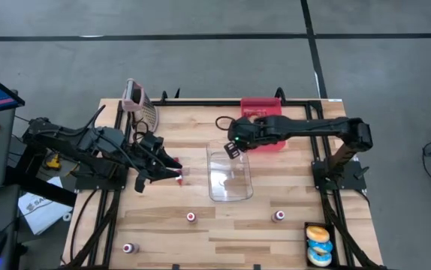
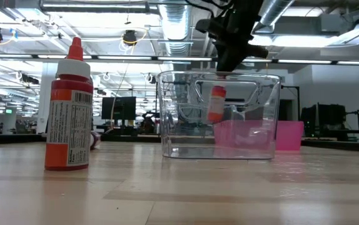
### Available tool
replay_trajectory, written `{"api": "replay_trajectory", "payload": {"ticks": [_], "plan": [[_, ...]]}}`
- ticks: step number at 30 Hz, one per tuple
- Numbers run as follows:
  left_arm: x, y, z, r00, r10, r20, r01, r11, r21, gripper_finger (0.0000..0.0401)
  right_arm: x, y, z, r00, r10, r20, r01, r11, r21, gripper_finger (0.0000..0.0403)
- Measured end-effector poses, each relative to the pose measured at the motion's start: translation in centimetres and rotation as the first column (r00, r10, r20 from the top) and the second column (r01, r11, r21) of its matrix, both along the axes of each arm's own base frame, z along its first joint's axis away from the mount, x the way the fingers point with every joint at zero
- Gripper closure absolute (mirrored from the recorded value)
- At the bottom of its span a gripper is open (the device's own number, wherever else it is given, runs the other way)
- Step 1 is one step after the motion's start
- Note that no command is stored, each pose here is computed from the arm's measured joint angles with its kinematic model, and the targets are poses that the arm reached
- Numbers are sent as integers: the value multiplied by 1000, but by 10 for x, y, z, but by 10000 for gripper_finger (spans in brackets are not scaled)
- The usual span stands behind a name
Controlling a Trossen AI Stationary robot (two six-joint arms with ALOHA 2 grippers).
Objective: Pick & Place Food Item
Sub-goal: Put the right orange food coloring bottle into the transparent bin
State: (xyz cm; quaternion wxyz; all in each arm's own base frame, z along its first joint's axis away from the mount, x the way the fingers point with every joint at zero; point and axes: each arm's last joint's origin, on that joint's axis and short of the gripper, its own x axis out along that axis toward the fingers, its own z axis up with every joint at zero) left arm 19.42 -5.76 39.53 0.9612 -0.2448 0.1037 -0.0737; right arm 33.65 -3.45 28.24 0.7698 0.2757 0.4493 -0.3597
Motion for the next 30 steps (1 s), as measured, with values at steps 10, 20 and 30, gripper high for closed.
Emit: {"api": "replay_trajectory", "payload": {"ticks": [10, 20, 30], "plan": [[0, 0, 1, 1000, 3, 5, -3, 1000, -4, 252, 18, 2, -33, 992, 76, -100, -73, 997, 32, 387], [0, 0, 0, 1000, 5, 4, -5, 1000, -6, 252, 18, -4, -33, 988, 109, -111, -106, 994, 35, 387], [0, 0, 0, 1000, 1, 3, -1, 1000, -6, 252, 19, -3, -33, 985, 136, -109, -133, 991, 33, 325]]}}
